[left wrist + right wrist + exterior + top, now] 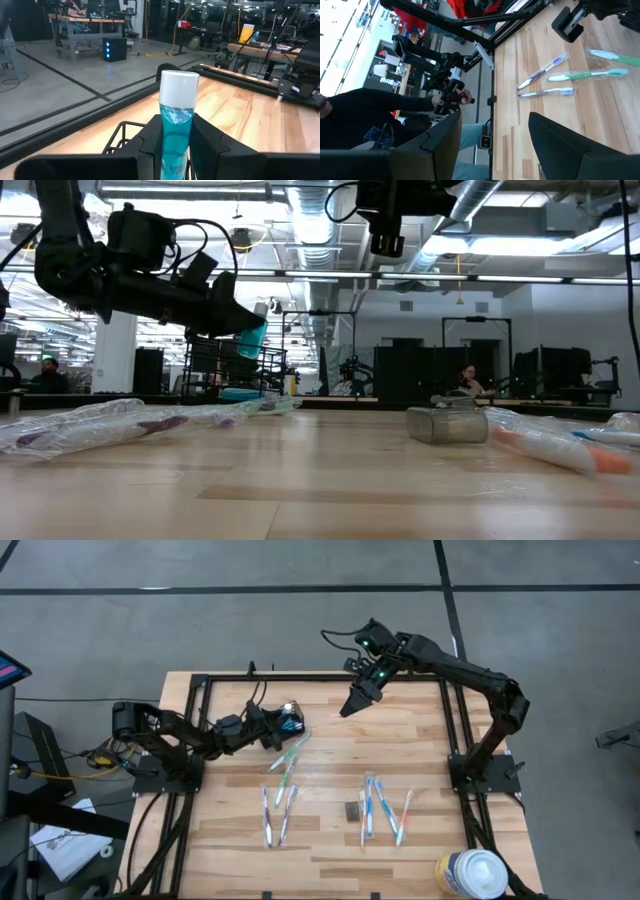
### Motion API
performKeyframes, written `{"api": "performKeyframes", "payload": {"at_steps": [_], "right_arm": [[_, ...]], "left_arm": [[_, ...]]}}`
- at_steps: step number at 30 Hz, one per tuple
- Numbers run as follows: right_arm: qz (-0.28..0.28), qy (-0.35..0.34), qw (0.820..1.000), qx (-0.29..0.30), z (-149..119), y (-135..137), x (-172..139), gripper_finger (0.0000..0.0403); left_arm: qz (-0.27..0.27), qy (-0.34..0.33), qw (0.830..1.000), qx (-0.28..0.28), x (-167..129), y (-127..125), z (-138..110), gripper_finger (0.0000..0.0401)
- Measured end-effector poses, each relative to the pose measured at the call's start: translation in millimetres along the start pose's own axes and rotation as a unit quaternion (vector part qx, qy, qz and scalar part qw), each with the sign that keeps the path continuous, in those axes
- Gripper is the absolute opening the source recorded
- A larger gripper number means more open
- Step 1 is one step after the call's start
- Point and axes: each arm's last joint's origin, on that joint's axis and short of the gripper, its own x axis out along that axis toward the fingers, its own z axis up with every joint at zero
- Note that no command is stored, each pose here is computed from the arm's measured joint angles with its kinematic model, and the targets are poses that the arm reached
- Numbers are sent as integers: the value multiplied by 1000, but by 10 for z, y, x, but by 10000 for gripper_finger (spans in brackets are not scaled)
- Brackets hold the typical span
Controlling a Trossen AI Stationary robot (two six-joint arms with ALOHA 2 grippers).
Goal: Pick & Place toothbrushing station
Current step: Put the blue mouthwash into the black organizer
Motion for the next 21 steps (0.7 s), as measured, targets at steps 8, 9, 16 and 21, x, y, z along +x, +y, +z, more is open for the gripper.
{"api": "performKeyframes", "payload": {"at_steps": [8, 9, 16, 21], "right_arm": [[16, 10, 1000, -5, -11, 36, 53, 221], [17, 10, 1000, -6, -10, 38, 55, 221], [21, 12, 1000, -7, -13, 45, 71, 221], [33, 10, 999, -16, 4, 55, 72, 221]], "left_arm": [[-7, -14, 1000, -5, -5, -9, 40, 105], [-7, -13, 1000, -5, -5, -9, 38, 108], [-15, -11, 1000, -5, -7, -13, 35, 115], [-16, -9, 1000, -11, -11, -11, 28, 116]]}}
